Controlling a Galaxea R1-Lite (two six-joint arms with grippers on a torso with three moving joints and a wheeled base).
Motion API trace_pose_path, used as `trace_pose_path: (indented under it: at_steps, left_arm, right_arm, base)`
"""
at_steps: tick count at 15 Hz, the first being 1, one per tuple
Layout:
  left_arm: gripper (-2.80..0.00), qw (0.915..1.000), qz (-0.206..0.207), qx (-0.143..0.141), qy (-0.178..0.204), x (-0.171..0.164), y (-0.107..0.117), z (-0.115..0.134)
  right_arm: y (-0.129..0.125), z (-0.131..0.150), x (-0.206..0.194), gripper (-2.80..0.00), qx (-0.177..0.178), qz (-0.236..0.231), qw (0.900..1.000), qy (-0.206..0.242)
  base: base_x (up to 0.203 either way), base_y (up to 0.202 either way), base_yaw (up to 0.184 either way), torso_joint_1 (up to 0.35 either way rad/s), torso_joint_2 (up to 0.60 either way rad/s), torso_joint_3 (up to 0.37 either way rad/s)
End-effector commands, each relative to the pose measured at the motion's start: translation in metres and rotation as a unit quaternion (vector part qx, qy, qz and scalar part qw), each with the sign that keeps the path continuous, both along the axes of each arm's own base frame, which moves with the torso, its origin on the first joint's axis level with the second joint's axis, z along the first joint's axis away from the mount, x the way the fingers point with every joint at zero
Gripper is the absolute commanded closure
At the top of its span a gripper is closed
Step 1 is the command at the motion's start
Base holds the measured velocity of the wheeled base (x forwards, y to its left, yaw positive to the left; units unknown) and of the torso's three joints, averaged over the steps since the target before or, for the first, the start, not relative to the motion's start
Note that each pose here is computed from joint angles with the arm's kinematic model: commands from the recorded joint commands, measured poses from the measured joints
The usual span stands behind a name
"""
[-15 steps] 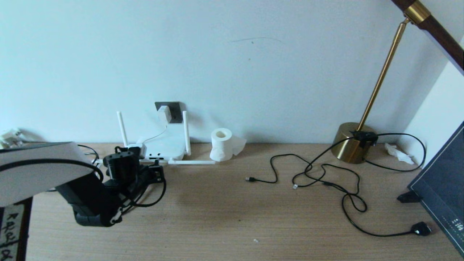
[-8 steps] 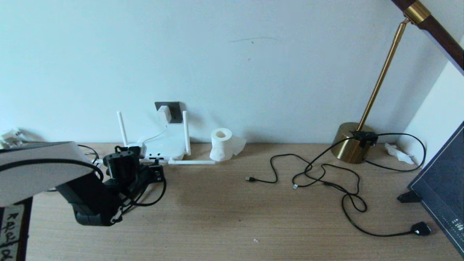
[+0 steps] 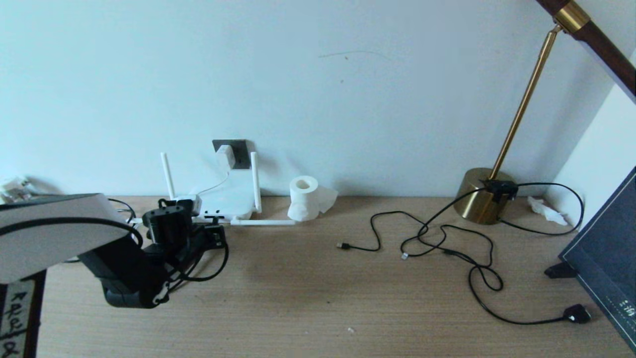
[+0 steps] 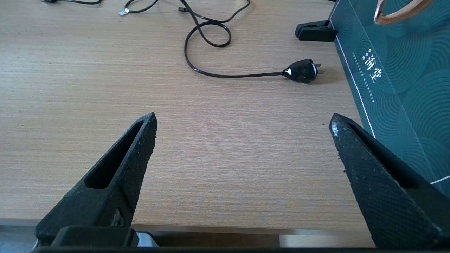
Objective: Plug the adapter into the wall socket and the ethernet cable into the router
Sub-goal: Plug cable into router interface
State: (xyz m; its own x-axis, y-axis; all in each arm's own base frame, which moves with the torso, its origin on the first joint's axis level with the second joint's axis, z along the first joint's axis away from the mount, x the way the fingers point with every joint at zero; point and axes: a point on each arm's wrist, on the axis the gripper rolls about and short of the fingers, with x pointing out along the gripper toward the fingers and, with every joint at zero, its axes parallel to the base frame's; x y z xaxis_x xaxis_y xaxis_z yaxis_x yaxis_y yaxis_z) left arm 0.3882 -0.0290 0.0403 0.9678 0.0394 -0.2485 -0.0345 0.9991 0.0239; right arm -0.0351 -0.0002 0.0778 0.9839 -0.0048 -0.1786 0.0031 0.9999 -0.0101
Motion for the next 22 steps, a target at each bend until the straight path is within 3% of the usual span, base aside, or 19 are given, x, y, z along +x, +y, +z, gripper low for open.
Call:
trace_pose_path:
  at_steps: [1,22]
  left_arm:
    - [0.00,1.0000,0.000,-0.001,-0.004,0.0002,0.0000,0.0008]
    - [0.00,0.9999,0.000,-0.001,-0.012,0.0074,-0.0006,0.0009]
  right_arm:
    - [0.0000,-0.0001,0.0001,-2.80,0.000,0.000,1.000,0.001]
    - [0.0000,-0.0001,0.0001,-2.80,0.000,0.000,1.000,0.001]
  base:
    - [0.000,0.000,0.000,0.000,0.00,0.000]
    - [0.000,0.000,0.000,0.000,0.00,0.000]
